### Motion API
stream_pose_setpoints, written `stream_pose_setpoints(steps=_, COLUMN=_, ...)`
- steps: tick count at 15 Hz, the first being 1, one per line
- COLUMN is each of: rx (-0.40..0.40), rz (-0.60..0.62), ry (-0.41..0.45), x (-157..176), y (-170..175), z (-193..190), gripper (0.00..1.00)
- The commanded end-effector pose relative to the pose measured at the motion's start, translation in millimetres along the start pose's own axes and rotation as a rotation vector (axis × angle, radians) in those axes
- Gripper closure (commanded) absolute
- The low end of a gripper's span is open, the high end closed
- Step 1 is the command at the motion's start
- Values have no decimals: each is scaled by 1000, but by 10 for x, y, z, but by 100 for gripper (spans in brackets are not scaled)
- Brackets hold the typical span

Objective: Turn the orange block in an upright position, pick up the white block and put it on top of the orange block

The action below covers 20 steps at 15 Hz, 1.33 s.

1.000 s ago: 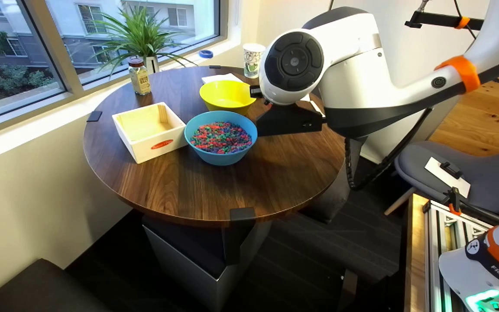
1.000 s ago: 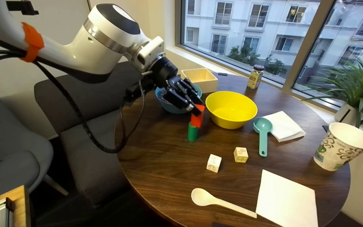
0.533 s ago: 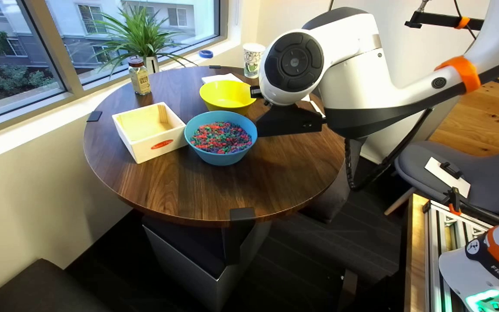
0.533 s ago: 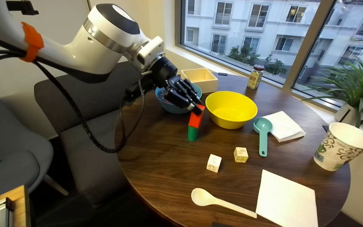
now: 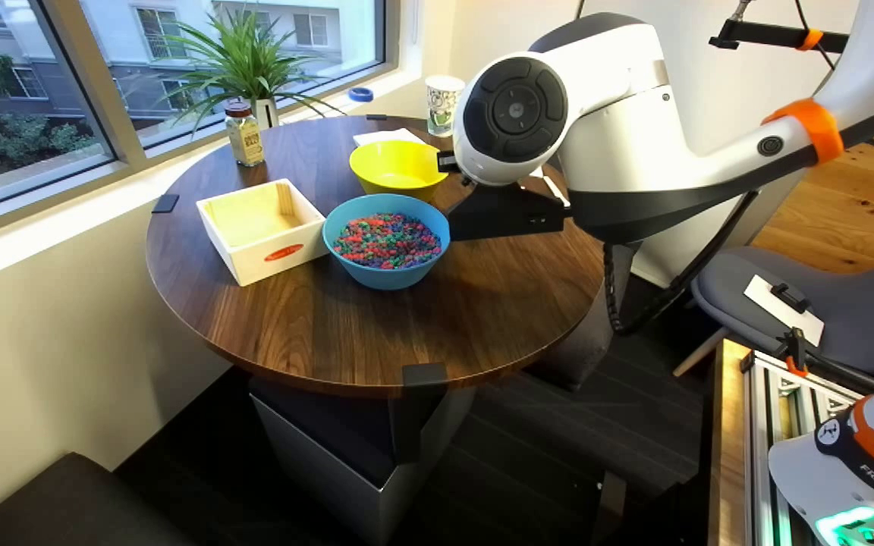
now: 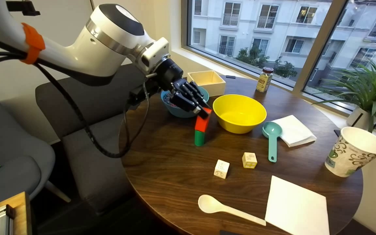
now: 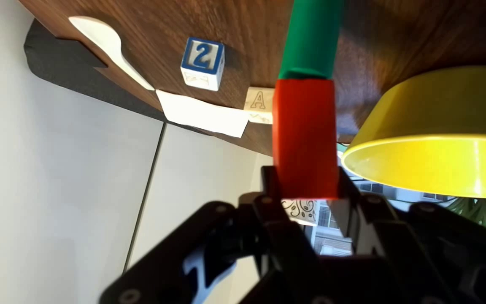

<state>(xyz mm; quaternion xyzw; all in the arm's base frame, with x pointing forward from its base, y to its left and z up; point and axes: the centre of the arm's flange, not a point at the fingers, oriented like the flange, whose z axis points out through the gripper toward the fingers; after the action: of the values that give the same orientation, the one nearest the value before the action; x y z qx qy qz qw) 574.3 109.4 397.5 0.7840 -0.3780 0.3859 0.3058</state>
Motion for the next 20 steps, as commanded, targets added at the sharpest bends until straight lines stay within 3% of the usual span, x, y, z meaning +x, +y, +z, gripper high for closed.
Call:
stream_pose_setpoints(steps=1, rx=15, rz=9, ry=18, x=-68, y=18, z=-24, gripper=92)
stream_pose_setpoints(steps=4, rx=17, rz=9, ry=19, x=-84, y=12, z=-40, gripper=92)
stream_pose_setpoints(steps=5, rx=18, rz=9, ry=19, x=-88, y=13, z=-45, gripper=76)
stream_pose_setpoints(steps=6, rx=19, rz=8, ry=18, x=-90, y=13, z=-48, gripper=42)
stream_pose_setpoints(steps=8, rx=20, rz=7, ry=18, x=-97, y=15, z=-54, gripper=35)
stream_pose_setpoints(steps=12, rx=22, rz=7, ry=18, x=-95, y=15, z=-60, gripper=3)
stream_pose_setpoints(steps=13, rx=22, rz=7, ry=18, x=-94, y=16, z=-61, gripper=0)
stream_pose_setpoints(steps=14, rx=23, rz=6, ry=17, x=-95, y=16, z=-60, gripper=0)
stream_pose_setpoints(steps=16, rx=23, rz=4, ry=17, x=-100, y=18, z=-60, gripper=27)
stream_pose_setpoints(steps=17, rx=24, rz=3, ry=16, x=-102, y=19, z=-60, gripper=27)
stream_pose_setpoints(steps=20, rx=24, rz=4, ry=15, x=-100, y=23, z=-58, gripper=51)
